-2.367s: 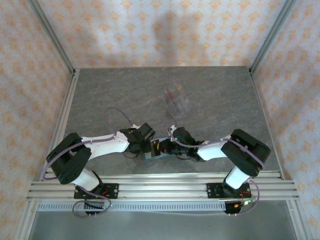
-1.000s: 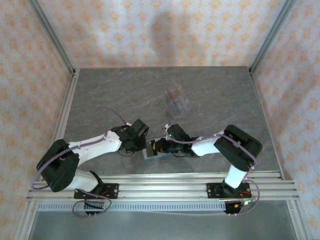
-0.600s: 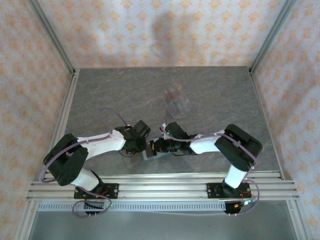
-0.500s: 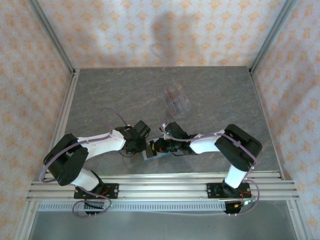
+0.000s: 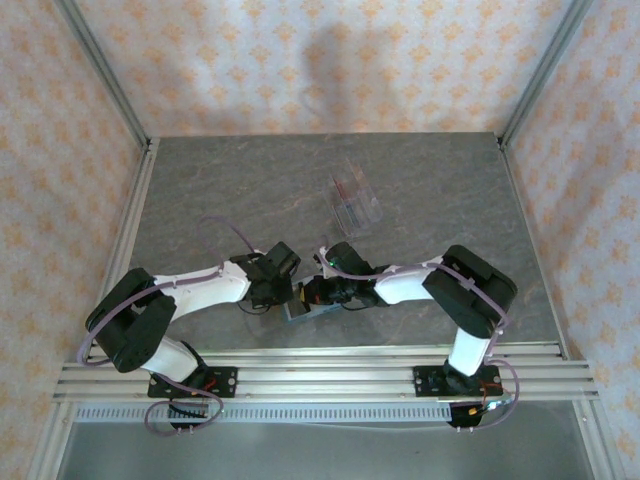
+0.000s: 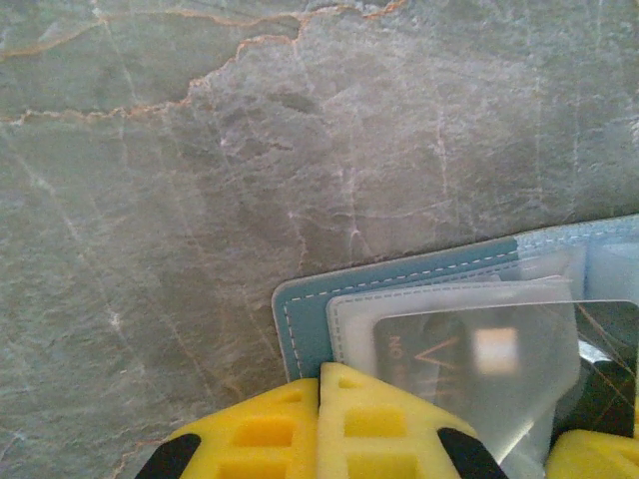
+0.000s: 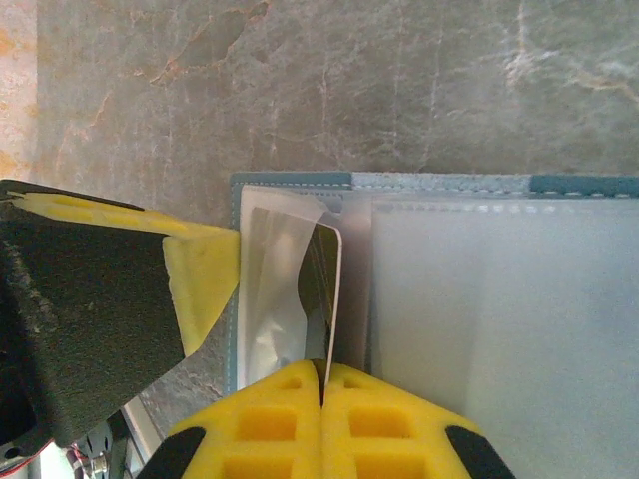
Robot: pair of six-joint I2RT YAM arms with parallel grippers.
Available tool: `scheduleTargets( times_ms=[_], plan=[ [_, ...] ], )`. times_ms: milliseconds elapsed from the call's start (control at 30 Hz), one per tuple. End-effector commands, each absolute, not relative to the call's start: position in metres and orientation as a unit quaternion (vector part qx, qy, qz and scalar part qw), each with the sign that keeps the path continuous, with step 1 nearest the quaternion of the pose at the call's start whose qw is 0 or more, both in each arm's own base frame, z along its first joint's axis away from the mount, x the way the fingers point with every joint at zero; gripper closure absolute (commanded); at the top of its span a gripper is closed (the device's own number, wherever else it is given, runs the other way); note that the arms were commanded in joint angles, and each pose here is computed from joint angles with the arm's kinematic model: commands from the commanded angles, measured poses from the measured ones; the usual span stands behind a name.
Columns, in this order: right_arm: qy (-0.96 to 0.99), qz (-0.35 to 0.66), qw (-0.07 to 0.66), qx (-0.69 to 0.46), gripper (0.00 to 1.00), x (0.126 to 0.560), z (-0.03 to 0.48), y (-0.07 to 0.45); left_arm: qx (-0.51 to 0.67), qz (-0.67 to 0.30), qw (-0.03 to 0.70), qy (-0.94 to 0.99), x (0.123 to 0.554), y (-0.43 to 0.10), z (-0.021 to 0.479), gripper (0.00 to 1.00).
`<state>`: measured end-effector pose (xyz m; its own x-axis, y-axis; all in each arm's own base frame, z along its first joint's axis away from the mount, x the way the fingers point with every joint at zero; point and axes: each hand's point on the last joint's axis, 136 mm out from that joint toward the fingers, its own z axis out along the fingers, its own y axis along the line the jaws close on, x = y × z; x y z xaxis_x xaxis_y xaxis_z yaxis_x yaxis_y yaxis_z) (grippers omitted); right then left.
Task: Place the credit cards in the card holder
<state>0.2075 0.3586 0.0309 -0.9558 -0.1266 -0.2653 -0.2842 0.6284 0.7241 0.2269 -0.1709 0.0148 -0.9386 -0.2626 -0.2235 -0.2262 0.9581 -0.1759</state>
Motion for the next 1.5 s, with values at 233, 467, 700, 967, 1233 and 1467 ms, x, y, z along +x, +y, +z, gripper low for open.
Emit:
scheduleTargets(
  times_ms=[233, 467, 700, 967, 1233, 1467],
  plan=[
    [0.911, 0.394, 0.064, -0.103, 1.00, 0.197, 0.008, 0.355, -0.136, -0.057, 0.103, 0.984, 0.215, -0.161, -0.009, 0.99],
    [0.908, 0.399, 0.071, -0.102, 1.00, 0.194, 0.009, 0.364, -0.136, -0.059, 0.102, 0.984, 0.216, -0.163, -0.010, 0.99],
    [0.918, 0.364, 0.104, -0.121, 0.90, 0.201, 0.026, 0.352, -0.135, -0.055, 0.102, 0.984, 0.213, -0.160, -0.011, 0.98],
    [0.917, 0.352, 0.127, -0.135, 0.74, 0.207, 0.050, 0.350, -0.137, -0.057, 0.102, 0.984, 0.212, -0.160, -0.012, 0.99],
    [0.915, 0.353, 0.141, -0.136, 0.76, 0.211, 0.063, 0.349, -0.137, -0.056, 0.101, 0.984, 0.210, -0.158, -0.013, 0.99],
    [0.920, 0.338, 0.139, -0.141, 0.93, 0.216, 0.057, 0.350, -0.137, -0.058, 0.103, 0.984, 0.210, -0.159, -0.011, 0.98]
  ],
)
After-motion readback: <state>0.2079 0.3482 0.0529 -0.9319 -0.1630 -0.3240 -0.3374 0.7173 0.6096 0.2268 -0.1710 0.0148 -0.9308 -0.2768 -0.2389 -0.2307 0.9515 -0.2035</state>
